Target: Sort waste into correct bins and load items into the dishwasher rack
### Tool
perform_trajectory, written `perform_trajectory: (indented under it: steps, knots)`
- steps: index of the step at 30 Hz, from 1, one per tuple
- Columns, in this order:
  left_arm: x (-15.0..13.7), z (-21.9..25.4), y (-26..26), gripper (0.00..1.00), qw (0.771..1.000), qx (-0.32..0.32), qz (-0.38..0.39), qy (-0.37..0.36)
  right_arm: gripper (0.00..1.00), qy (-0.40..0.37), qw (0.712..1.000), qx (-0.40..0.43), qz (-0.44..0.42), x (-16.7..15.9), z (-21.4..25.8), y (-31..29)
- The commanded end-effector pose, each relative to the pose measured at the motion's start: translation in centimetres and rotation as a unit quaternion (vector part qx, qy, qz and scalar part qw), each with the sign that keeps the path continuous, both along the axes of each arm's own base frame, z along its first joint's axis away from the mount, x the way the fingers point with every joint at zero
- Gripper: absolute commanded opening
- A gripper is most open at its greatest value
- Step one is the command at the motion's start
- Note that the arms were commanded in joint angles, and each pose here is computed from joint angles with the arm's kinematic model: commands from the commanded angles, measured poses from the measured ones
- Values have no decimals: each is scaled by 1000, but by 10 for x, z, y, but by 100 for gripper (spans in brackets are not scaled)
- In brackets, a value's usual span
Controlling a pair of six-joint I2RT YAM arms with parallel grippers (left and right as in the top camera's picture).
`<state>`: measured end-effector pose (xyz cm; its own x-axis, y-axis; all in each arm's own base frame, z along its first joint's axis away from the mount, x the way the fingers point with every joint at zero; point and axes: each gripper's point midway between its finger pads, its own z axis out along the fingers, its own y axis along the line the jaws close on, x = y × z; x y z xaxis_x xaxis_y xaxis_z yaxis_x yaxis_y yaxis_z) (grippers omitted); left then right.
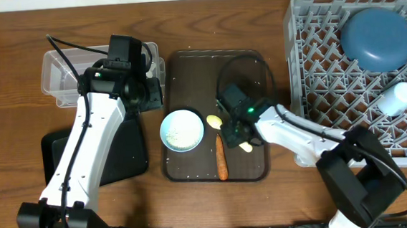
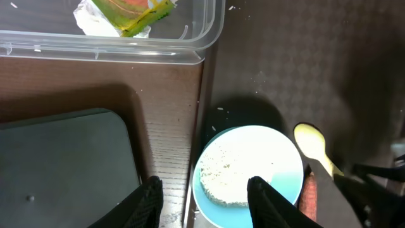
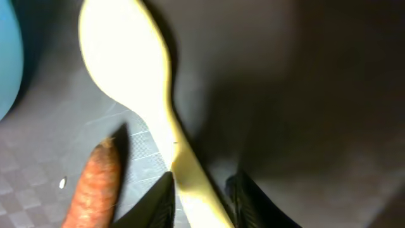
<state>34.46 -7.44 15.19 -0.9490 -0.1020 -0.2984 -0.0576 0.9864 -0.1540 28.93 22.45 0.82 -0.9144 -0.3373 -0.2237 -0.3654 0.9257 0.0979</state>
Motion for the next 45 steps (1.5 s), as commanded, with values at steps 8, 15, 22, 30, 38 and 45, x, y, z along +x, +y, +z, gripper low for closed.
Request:
perform_trajectory:
  steps: [8, 15, 22, 30, 38, 45]
  knots:
    - [-2, -2, 3, 46, 1000, 6, -1, 2, 43, 16, 1000, -8, -3, -4, 10, -12]
    - [-2, -2, 3, 46, 1000, 6, -1, 2, 67, 21, 998, 3, 51, -12, 10, -2]
    - [-2, -2, 3, 46, 1000, 6, -1, 2, 61, 42, 997, -12, 68, -25, -4, 3]
    - [-2, -2, 3, 46, 1000, 6, -1, 2, 36, 63, 995, -32, 74, -35, -15, -1]
    - [-2, -2, 3, 46, 1000, 6, -1, 2, 18, 84, 992, -52, 73, -45, -17, -11]
    - [-2, -2, 3, 46, 1000, 6, -1, 2, 1, 90, 992, -67, 66, -48, -17, -18]
